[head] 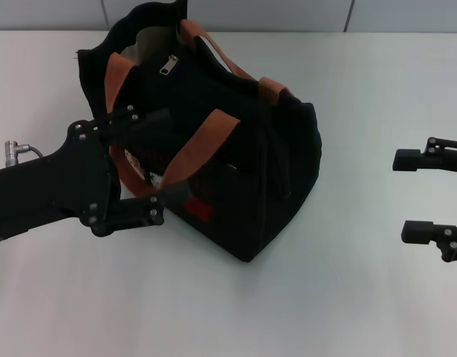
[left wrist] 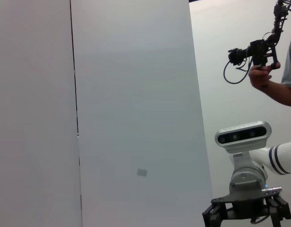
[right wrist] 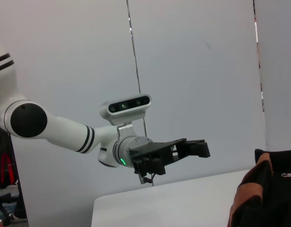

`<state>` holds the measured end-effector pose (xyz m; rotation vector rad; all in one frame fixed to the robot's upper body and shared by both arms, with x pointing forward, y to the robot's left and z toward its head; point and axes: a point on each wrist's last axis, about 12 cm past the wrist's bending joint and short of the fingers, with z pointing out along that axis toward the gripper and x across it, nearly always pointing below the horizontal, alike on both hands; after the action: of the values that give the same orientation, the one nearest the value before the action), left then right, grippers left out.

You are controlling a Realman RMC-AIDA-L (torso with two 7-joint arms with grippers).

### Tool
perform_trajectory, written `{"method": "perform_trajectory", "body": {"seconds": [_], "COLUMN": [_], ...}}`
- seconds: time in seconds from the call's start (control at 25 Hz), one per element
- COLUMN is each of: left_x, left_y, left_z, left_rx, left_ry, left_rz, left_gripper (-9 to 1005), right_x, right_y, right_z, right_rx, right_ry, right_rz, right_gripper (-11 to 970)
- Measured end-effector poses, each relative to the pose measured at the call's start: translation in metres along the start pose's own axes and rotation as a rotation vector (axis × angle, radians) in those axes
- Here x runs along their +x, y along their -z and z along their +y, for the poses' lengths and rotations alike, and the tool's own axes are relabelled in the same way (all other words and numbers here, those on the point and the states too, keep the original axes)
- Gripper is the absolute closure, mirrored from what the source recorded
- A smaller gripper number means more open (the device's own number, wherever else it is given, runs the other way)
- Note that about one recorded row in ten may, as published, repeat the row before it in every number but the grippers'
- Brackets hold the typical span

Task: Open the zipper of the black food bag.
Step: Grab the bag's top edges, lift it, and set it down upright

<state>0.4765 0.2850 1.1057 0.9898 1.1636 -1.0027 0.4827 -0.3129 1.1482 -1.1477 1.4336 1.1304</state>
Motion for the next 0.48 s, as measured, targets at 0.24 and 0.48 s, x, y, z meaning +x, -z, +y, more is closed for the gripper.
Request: {"method": "perform_trajectory", "body": {"seconds": [0.24, 0.48], "left_x": [0.0003, 0.0006], "left_y": [0.0004, 0.0028], "left_z": [-0.0004, 0.0025], "left_rx": [-0.002, -0.047], "left_ry": [0.000, -0.029], "left_rz": [-0.003, -0.010], "left_gripper": [187, 194], "right_x": [0.0005, 0.0015], "right_y": [-0.0011, -0.0028], "right_z": [0.0002, 0.0009], "right_rx": [-0.001, 0.000], "right_ry": [-0.001, -0.004], "right_rz": [-0.003, -0.007], "right_gripper": [122, 126]}}
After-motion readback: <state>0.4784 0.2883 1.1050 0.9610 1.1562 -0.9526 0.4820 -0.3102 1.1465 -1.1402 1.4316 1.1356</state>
